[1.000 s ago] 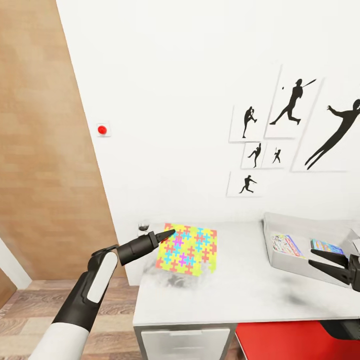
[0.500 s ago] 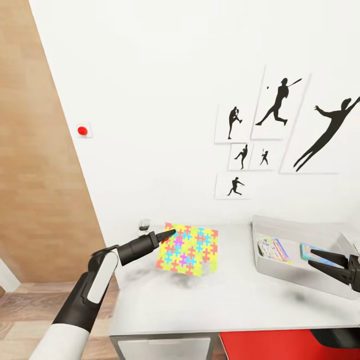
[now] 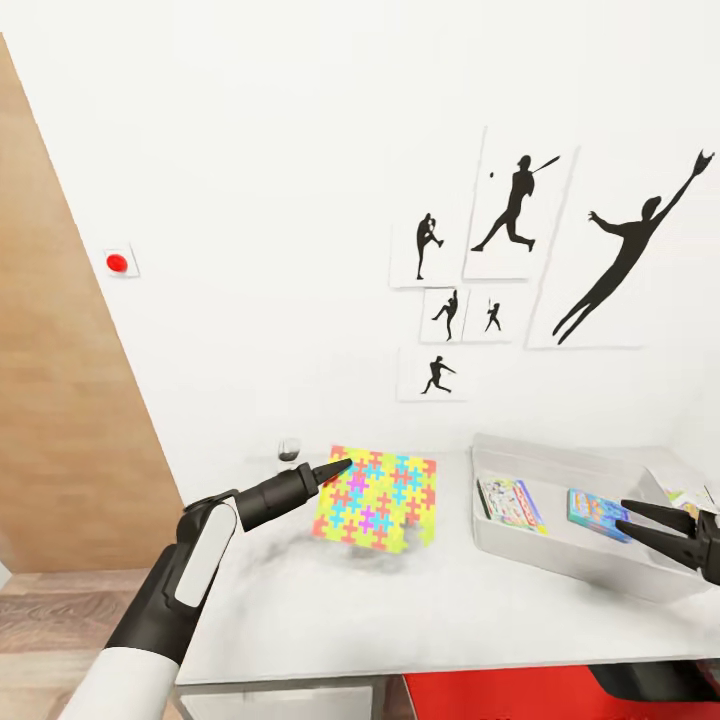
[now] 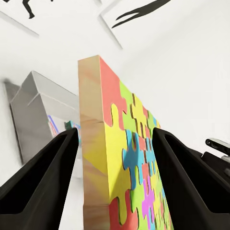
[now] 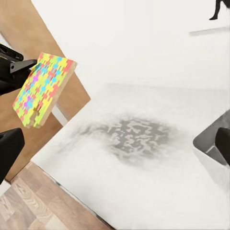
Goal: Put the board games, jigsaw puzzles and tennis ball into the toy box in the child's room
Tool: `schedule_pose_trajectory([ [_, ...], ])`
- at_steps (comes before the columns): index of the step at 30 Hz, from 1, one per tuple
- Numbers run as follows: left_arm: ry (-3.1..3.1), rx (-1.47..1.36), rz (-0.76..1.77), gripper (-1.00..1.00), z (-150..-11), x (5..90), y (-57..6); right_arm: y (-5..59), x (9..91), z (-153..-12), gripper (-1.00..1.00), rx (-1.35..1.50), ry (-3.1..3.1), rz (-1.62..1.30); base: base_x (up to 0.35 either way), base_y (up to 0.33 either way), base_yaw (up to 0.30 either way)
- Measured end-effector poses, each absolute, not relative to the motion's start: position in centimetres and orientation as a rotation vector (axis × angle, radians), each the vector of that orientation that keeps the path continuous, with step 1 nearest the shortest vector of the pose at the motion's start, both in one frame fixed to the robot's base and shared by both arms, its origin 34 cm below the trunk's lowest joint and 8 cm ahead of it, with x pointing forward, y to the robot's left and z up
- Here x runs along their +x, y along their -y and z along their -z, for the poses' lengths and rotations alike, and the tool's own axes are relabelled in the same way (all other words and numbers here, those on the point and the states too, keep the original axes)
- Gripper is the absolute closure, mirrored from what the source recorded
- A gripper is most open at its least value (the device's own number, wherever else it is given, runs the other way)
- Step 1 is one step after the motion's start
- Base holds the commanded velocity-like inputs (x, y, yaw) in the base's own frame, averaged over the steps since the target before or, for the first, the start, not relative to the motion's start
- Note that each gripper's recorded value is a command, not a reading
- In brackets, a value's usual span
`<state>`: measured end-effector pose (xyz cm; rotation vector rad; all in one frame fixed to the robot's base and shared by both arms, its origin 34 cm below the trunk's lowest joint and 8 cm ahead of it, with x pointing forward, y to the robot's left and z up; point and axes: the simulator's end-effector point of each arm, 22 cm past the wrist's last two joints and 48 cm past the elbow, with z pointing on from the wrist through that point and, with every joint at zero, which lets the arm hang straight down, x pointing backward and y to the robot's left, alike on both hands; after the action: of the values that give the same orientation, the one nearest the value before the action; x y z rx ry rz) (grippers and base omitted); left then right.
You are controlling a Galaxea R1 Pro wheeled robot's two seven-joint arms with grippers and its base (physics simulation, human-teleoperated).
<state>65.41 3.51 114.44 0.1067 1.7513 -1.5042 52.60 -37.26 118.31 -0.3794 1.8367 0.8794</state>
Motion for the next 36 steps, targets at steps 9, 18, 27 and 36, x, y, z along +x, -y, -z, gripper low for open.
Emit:
schedule_pose_trajectory([
  [9, -1.749, 0.108, 1.504, 1.0, -114.56, 65.38, -3.51, 37.22, 52.56, -118.36, -1.0, -0.377, -1.835, -0.882, 0.003, -0.063, -0.194],
  [18, -1.751, 0.108, 1.502, 1.0, -114.55, 65.39, -3.53, 37.24, 52.56, -118.38, -1.0, -0.377, -1.835, -0.88, 0.0, -0.081, -0.049],
  [27, -1.752, 0.108, 1.5, 1.0, -114.53, 65.4, -3.55, 37.07, 52.57, -118.31, -1.0, -0.376, -1.828, -0.883, 0.0, -0.246, -0.007],
  [36, -1.752, 0.107, 1.499, 1.0, -114.52, 65.42, -3.6, 36.98, 52.58, -118.25, -1.0, -0.375, -1.826, -0.885, 0.0, -0.274, 0.001],
])
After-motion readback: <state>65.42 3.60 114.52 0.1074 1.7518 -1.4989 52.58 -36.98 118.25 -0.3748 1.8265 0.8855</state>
